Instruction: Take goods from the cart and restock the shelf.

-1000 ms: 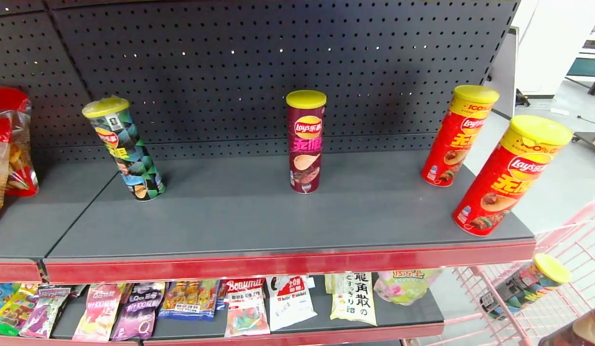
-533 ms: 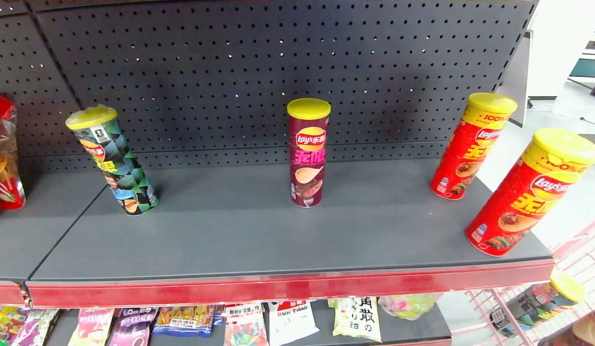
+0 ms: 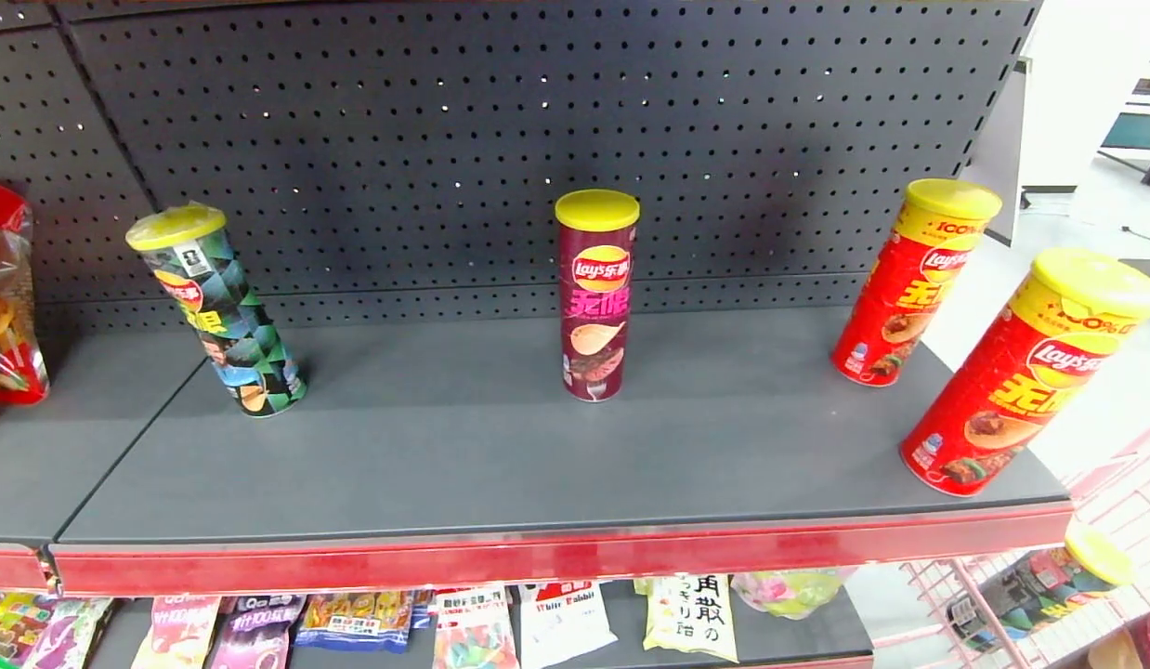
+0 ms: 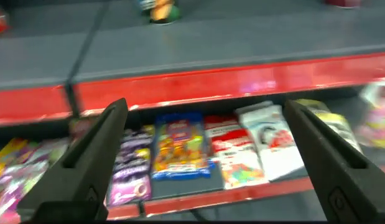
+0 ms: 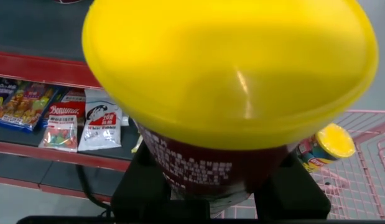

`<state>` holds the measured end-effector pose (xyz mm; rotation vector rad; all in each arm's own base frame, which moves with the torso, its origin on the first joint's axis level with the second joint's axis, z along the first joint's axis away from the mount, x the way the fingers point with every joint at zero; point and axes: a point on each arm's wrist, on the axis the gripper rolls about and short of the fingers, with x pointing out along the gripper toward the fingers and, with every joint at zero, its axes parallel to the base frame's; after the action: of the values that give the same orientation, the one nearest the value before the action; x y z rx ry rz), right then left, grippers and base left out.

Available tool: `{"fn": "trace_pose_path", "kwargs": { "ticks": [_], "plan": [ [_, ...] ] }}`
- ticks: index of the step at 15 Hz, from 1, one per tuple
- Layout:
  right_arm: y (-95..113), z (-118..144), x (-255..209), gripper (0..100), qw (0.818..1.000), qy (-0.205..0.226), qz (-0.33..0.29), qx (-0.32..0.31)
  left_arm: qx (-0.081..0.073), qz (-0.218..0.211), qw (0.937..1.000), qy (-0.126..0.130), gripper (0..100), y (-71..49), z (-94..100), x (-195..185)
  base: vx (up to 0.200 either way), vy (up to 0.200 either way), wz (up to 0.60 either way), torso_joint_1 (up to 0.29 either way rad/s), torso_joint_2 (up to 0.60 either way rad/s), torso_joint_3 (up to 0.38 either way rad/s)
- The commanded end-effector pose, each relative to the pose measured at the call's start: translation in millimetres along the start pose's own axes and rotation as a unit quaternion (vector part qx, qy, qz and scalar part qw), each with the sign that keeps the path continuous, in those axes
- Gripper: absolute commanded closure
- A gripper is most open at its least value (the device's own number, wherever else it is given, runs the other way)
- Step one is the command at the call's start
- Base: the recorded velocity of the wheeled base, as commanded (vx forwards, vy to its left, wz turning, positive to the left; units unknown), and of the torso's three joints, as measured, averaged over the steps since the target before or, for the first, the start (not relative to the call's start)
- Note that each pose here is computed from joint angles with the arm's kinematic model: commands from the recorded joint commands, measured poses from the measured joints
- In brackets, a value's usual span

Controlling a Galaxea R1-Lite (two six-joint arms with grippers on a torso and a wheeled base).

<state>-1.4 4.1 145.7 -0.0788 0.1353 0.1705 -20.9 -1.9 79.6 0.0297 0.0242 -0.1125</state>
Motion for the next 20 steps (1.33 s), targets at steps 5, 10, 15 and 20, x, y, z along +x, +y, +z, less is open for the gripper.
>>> {"fn": "trace_pose_path", "kwargs": {
  "ticks": [5,10,15,20],
  "plan": [
    [-0.7,-1.6,4.3,100,1.0,0.016,0.003,0.002,-0.04,-0.298,0.953,0.039,0,-9.1,157.5,72.1,0.0,0.0,0.0,0.0,0.0,0.0],
    [-0.5,0.5,3.6,100,1.0,0.011,0.022,-0.001,0.019,-0.381,0.9214,0.075,0,-34.3,158.2,175.5,0.0,0.0,0.0,0.0,0.0,0.0],
    [-1.8,8.3,9.3,100,0.999,0.02,0.036,0.002,0.047,-0.471,0.8794,0.052,0,-75.5,160.7,310.3,0.0,0.0,0.0,0.0,0.0,0.0],
    [-1.9,8.3,7.8,100,0.999,0.017,0.029,0.004,0.055,-0.502,0.8626,0.033,0,-94.6,160.6,361.3,0.0,0.0,0.0,0.0,0.0,0.0]
  ]
}}
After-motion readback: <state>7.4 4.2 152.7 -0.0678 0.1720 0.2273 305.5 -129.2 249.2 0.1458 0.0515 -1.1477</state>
